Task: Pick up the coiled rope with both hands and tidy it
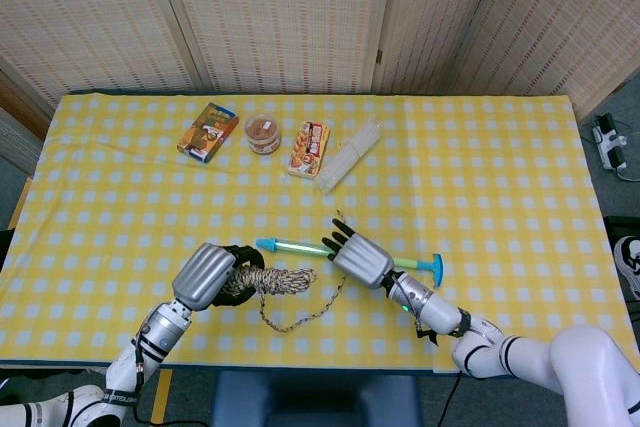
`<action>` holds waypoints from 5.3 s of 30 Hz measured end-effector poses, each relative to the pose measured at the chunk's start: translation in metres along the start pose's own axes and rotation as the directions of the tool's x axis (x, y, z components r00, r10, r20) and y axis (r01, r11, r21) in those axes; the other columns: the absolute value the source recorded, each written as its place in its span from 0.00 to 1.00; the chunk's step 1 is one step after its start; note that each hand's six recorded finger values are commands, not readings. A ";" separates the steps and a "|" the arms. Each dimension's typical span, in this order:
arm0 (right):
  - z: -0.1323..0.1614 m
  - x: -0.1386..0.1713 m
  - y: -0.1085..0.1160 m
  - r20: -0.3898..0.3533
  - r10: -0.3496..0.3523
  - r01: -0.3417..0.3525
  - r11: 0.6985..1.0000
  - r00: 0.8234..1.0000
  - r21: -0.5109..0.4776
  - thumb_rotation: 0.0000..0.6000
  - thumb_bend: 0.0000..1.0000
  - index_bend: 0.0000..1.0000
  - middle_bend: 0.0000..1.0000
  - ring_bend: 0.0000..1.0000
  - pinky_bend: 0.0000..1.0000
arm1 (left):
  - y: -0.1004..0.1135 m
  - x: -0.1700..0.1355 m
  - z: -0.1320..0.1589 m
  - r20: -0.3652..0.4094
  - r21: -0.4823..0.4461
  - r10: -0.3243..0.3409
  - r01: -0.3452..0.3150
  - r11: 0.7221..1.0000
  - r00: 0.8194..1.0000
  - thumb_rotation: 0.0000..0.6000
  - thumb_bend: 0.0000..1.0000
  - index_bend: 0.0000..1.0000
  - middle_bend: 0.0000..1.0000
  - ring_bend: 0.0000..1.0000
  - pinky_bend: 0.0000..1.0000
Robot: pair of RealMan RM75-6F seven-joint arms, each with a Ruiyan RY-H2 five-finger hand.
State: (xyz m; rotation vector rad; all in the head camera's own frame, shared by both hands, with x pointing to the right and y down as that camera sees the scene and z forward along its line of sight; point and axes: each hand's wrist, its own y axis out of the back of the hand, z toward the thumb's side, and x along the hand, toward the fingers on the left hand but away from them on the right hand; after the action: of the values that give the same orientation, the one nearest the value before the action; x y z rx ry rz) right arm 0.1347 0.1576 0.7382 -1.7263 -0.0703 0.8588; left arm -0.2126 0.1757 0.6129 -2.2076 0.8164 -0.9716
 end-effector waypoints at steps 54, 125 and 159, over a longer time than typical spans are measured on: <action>-0.034 -0.014 0.101 0.230 -0.187 0.230 0.957 0.955 -0.176 1.00 0.53 0.67 0.41 0.41 0.27 | 0.014 0.027 0.038 0.075 0.088 0.008 -0.015 0.996 0.997 1.00 0.58 0.64 0.62 0.59 0.71; 0.018 0.030 0.155 0.273 -0.348 0.431 0.825 0.897 -0.365 1.00 0.55 0.69 0.58 0.58 0.48 | 0.059 0.082 -0.036 -0.383 -0.792 -0.139 -0.247 0.558 0.913 1.00 0.59 0.65 0.68 0.66 0.79; -0.041 0.002 0.139 0.376 -0.143 0.344 0.763 0.916 -0.547 1.00 0.55 0.69 0.58 0.59 0.50 | 0.077 0.058 -0.016 -0.092 -0.732 -0.077 -0.015 0.681 0.993 1.00 0.59 0.66 0.68 0.65 0.79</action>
State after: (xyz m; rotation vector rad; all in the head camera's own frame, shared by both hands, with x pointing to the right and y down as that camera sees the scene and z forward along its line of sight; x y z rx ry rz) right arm 0.1080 0.0765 0.6209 -2.0858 -0.8619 0.9658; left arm -0.2165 0.0804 0.5919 -2.8597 1.4271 -0.8795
